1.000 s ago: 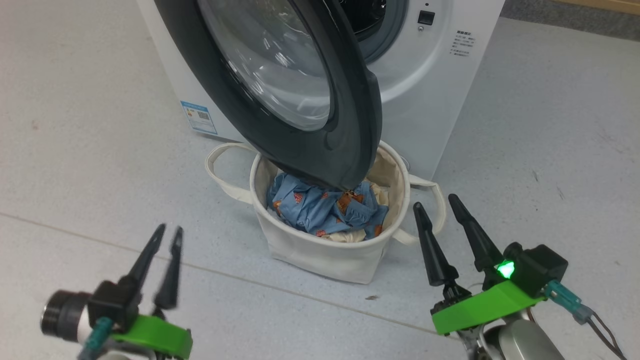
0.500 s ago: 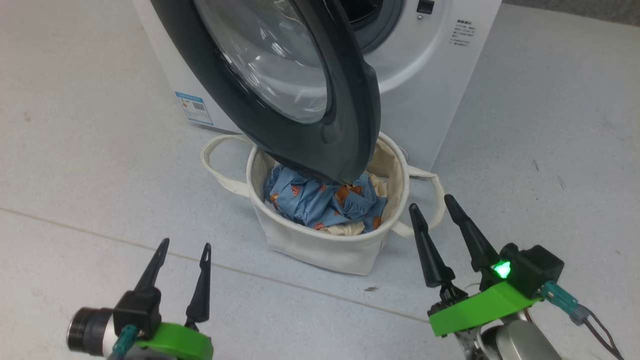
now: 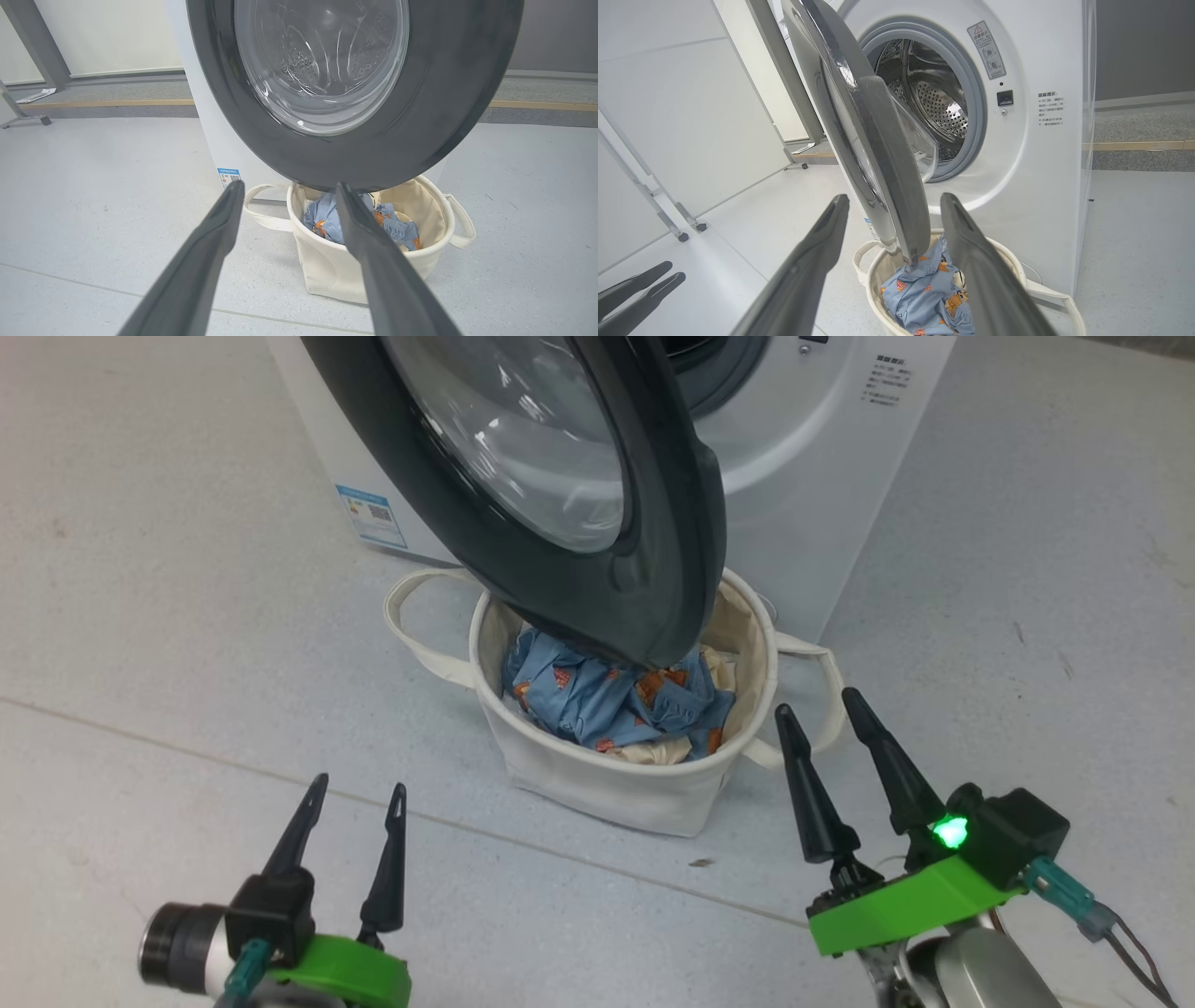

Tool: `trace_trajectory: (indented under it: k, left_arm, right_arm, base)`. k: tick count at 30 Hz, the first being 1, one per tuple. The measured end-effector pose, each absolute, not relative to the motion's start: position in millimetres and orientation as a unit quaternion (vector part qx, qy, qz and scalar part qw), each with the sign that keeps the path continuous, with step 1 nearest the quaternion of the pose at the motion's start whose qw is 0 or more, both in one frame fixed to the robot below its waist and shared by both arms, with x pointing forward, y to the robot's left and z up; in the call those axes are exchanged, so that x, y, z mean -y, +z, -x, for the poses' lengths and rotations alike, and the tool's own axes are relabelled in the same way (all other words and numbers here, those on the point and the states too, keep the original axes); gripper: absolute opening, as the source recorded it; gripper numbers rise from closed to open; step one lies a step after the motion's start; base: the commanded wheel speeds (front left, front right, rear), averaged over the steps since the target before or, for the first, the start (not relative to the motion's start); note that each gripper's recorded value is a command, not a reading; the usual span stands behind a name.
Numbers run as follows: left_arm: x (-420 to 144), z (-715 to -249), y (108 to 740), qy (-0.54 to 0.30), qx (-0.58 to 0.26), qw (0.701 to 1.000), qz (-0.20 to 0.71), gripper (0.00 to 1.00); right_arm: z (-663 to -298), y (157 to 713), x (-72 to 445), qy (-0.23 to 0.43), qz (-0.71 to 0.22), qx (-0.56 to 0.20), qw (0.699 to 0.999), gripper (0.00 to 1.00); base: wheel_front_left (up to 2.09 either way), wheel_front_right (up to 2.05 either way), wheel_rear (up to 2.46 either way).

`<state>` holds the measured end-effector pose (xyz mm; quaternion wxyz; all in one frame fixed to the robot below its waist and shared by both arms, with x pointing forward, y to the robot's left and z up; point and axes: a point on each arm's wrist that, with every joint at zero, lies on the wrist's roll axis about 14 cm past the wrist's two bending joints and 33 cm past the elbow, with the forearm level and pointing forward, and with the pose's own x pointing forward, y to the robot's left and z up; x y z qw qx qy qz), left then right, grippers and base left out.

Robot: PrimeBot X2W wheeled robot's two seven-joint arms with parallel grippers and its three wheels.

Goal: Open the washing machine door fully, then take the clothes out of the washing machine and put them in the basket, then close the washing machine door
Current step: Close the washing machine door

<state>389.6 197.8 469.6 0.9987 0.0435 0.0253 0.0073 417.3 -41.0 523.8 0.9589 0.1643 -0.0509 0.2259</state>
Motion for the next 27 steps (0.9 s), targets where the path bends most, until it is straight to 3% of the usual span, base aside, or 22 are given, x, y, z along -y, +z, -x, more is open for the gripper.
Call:
trace_trajectory:
  k: [9, 10, 11, 12, 20, 27]
  left_arm:
    - [-195, -393, 462, 0.002, -0.035, 0.999, -0.041, 1.00]
    - [-194, -394, 461, 0.000, -0.037, 0.999, -0.037, 1.00]
    - [-193, -394, 459, 0.001, -0.039, 0.999, -0.035, 1.00]
    - [-193, -394, 458, 0.002, -0.042, 0.999, -0.034, 1.00]
    - [-193, -406, 451, 0.002, -0.048, 0.998, -0.034, 1.00]
    - [-191, -422, 440, 0.005, -0.059, 0.998, -0.026, 1.00]
  right_arm:
    - [-418, 521, 17, 0.260, -0.172, 0.044, 0.949, 1.00]
    - [-418, 521, 13, 0.266, -0.172, 0.044, 0.947, 0.90]
    - [-419, 522, 8, 0.274, -0.173, 0.045, 0.945, 0.15]
    - [-419, 524, 1, 0.284, -0.174, 0.046, 0.942, 0.00]
    - [-427, 520, -37, 0.341, -0.167, 0.041, 0.924, 0.00]
    - [-462, 521, -53, 0.358, -0.166, 0.057, 0.917, 0.00]
  base:
    - [0.00, 0.00, 0.00]
    - [0.00, 0.00, 0.00]
    - [0.00, 0.00, 0.00]
    - [0.00, 0.00, 0.00]
    - [0.00, 0.00, 0.00]
    - [0.00, 0.00, 0.00]
